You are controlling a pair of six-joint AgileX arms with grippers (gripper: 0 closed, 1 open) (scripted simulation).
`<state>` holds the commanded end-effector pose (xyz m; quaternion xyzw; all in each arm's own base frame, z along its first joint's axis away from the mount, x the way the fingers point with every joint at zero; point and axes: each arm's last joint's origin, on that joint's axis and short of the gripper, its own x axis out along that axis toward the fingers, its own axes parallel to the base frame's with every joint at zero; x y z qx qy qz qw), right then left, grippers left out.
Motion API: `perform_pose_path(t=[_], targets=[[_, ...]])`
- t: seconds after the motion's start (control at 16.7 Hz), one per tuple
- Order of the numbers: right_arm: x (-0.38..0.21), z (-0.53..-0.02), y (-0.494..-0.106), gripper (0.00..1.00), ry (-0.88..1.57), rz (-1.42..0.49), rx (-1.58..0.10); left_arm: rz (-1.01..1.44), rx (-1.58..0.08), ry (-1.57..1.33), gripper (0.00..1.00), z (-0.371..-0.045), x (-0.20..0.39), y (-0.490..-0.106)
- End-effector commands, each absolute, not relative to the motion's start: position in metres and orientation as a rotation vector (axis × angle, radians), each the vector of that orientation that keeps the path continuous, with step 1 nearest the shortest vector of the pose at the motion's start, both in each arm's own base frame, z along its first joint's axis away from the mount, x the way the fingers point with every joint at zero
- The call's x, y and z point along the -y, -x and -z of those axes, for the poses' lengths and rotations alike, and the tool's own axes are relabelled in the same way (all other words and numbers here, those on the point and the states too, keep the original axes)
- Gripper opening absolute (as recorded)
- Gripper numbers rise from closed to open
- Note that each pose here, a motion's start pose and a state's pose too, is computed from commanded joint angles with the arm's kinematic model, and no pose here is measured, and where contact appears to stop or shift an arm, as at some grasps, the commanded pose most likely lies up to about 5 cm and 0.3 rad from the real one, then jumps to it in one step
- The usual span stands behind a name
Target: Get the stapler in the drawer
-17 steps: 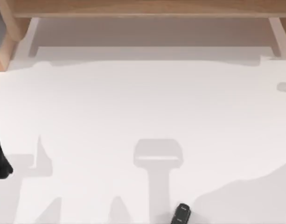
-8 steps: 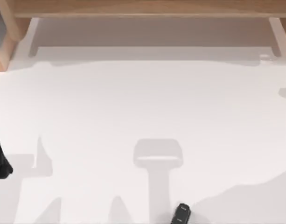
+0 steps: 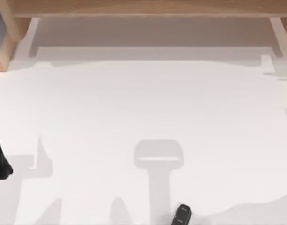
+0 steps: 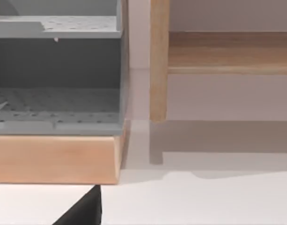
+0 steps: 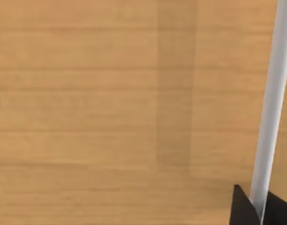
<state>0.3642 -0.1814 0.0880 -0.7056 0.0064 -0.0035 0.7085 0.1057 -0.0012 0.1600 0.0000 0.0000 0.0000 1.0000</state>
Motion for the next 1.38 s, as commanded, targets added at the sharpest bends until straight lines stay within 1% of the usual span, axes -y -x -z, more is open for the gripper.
perform_pose_path(t=[0.24,0.66,1.02,1.38], targets=[[0.182,-0.09,-0.361,0.0,1.569,0.013,-0.008,0.0,0.0,0.0,1.0,-0.16,0.001,-0.106],[0.179,-0.085,-0.306,0.0,1.561,0.001,-0.02,0.0,0.0,0.0,1.0,-0.16,0.001,-0.106],[0.18,-0.086,-0.299,0.0,1.563,0.002,-0.014,0.0,0.0,0.0,1.0,-0.16,0.001,-0.106],[0.179,-0.086,-0.249,0.0,1.562,-0.001,-0.014,0.0,0.0,0.0,1.0,-0.16,0.001,-0.106]])
